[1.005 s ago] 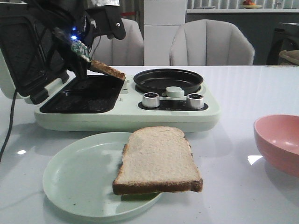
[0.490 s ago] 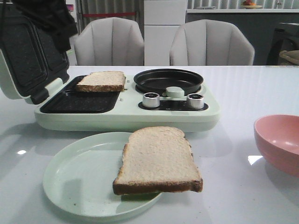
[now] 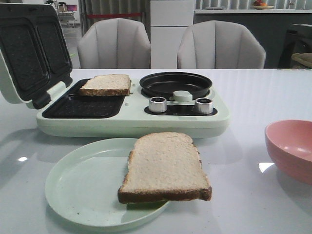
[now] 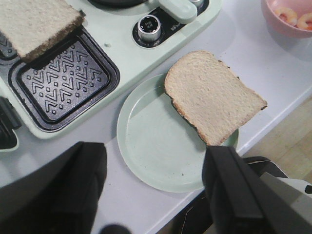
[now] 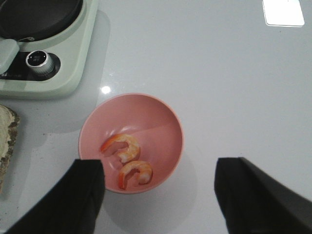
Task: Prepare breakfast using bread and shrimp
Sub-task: 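Withdraw the left gripper from the sandwich maker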
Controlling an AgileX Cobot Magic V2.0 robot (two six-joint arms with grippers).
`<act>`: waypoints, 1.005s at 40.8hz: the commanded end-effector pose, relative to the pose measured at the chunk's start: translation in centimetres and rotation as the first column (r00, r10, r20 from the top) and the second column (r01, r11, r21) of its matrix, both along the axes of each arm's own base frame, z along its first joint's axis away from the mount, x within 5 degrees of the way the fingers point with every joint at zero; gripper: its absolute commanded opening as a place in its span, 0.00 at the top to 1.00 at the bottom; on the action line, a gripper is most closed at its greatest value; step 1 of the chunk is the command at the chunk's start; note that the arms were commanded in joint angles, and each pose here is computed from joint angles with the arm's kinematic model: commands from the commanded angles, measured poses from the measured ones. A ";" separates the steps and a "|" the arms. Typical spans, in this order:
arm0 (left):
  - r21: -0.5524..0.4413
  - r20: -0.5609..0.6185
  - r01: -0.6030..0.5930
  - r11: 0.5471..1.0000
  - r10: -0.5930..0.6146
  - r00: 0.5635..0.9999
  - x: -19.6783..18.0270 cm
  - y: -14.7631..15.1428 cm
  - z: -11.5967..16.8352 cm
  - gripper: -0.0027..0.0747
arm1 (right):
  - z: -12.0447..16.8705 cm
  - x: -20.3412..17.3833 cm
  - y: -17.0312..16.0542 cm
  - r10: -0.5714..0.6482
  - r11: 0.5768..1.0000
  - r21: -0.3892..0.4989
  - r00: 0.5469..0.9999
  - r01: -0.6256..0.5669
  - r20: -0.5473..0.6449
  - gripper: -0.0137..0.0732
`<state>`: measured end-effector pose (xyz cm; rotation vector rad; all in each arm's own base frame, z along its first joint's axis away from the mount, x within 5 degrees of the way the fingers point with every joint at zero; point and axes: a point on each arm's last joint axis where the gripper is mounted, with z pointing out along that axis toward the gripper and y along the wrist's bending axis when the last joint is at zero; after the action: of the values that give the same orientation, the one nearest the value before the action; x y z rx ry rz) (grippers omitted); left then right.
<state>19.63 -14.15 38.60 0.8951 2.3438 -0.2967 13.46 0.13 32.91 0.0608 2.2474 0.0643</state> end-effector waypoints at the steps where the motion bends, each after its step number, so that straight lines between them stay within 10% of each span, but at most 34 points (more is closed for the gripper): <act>1: -0.101 0.102 0.011 0.995 -0.001 0.995 -2.1 1.0 1.4 0.35 | 1.6 0.5 -0.2 -0.011 1.000 -0.003 0.994 0.011 0.104 0.18; 31: -0.233 0.251 -0.028 0.972 0.088 0.964 -13.6 9.4 -8.6 0.35 | 1.6 0.5 -0.1 -0.011 1.000 0.002 0.994 0.010 0.104 0.18; 41: -0.235 0.291 -0.023 0.972 0.093 0.952 -14.3 10.0 -8.8 0.35 | 0.2 1.5 1.7 0.091 0.985 0.148 0.996 -0.087 -0.021 0.18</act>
<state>5.08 -3.88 28.46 0.7381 2.0941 -0.3411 13.96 1.11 32.40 0.0852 2.2974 0.2117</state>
